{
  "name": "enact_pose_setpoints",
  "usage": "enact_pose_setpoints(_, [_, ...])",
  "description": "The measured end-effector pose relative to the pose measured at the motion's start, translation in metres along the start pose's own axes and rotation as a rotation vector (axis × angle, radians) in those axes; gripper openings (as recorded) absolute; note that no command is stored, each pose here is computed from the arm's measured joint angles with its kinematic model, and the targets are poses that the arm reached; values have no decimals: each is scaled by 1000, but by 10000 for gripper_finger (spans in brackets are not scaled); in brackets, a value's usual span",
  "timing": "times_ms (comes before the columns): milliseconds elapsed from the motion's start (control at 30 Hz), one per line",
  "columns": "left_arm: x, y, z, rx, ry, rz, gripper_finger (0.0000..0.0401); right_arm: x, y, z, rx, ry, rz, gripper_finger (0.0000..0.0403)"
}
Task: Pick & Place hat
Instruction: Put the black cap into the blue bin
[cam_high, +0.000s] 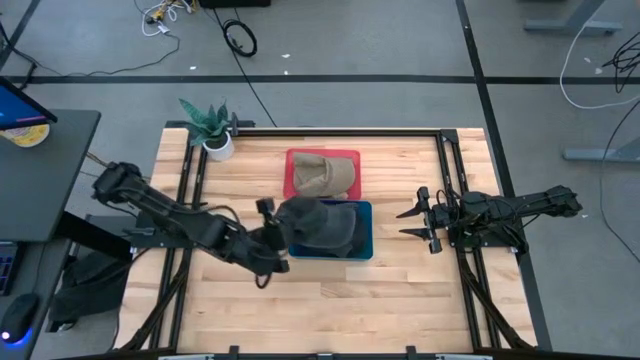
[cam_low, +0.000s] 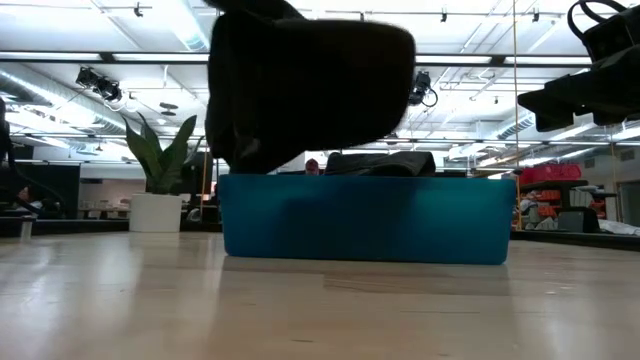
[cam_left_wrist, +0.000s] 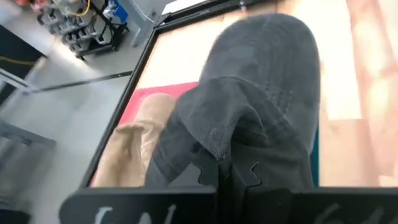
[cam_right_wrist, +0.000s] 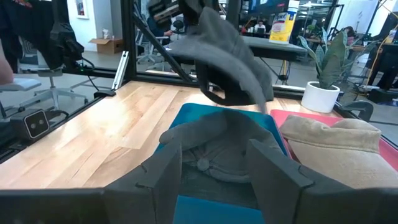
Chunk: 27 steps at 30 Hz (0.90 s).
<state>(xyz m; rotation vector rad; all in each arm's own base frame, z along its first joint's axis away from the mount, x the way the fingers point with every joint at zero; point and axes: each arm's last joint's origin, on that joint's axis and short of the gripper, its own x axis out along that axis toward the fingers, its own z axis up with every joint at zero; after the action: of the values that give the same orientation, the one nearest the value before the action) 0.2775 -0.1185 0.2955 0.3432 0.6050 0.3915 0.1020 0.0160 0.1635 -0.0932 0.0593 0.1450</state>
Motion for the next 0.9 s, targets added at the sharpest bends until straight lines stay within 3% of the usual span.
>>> enact_pose_setpoints(200, [21,-24,14,111,14,100,2,0,0,0,0,0,0,185])
enact_pose_setpoints(367, [34,-35,21,117,21,105,2,0,0,0,0,0,0,185])
enact_pose_setpoints(500, [47,-40,16,134,68,12,2,0,0,0,0,0,0,185])
enact_pose_setpoints(700, [78,-39,7,69,179,-199,2,0,0,0,0,0,0,185])
enact_pose_setpoints(900, [110,-37,-6,41,269,-198,2,0,0,0,0,0,0,185])
